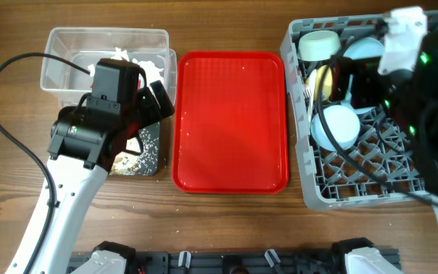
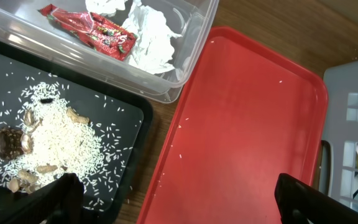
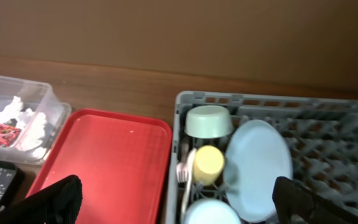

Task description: Sort waste into correct bins and load items into the dishwasher rack

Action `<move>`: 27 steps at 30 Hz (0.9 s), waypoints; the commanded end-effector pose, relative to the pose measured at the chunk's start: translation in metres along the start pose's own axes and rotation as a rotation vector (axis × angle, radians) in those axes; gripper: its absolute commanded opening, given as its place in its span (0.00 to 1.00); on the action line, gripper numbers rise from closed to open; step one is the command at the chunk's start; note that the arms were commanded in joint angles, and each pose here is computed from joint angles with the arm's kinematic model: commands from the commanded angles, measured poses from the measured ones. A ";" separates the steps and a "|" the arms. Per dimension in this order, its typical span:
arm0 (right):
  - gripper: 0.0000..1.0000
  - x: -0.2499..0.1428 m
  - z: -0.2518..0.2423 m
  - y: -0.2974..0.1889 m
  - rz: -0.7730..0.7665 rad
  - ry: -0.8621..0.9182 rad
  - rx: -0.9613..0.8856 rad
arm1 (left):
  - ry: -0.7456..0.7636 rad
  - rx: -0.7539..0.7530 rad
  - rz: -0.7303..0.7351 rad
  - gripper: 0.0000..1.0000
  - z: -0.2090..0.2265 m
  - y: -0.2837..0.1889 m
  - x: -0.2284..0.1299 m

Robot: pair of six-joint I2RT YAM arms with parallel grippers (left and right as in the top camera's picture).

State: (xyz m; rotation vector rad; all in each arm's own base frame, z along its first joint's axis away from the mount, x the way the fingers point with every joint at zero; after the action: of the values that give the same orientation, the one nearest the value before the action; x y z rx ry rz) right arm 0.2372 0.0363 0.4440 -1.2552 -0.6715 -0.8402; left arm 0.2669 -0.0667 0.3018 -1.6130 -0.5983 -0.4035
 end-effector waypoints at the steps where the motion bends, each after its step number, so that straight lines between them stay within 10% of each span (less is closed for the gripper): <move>1: 1.00 -0.003 -0.007 -0.011 -0.020 0.000 -0.065 | -0.001 -0.003 -0.006 1.00 0.001 -0.001 0.002; 13: 1.00 -0.006 -0.014 -0.009 -0.320 -0.099 0.026 | -0.001 -0.003 -0.006 1.00 0.001 -0.001 0.002; 27: 1.00 -0.190 -0.055 0.043 -0.544 -0.083 0.243 | -0.001 -0.003 -0.006 1.00 0.001 -0.001 0.002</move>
State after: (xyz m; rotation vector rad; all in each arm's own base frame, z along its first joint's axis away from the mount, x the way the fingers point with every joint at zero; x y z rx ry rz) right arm 0.1800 0.0166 0.2848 -0.9517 -1.1766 -1.1275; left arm 0.2669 -0.0667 0.3018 -1.6130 -0.5983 -0.4035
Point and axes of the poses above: each gripper's point midway between its finger pads, its own y axis out along the fingers, its own z axis along the line the jaws close on, x = y × z, the point moved 9 cm from there along -y, back along the fingers, and after that the axes turned 15 degrees about y, right-handed, at the moved point
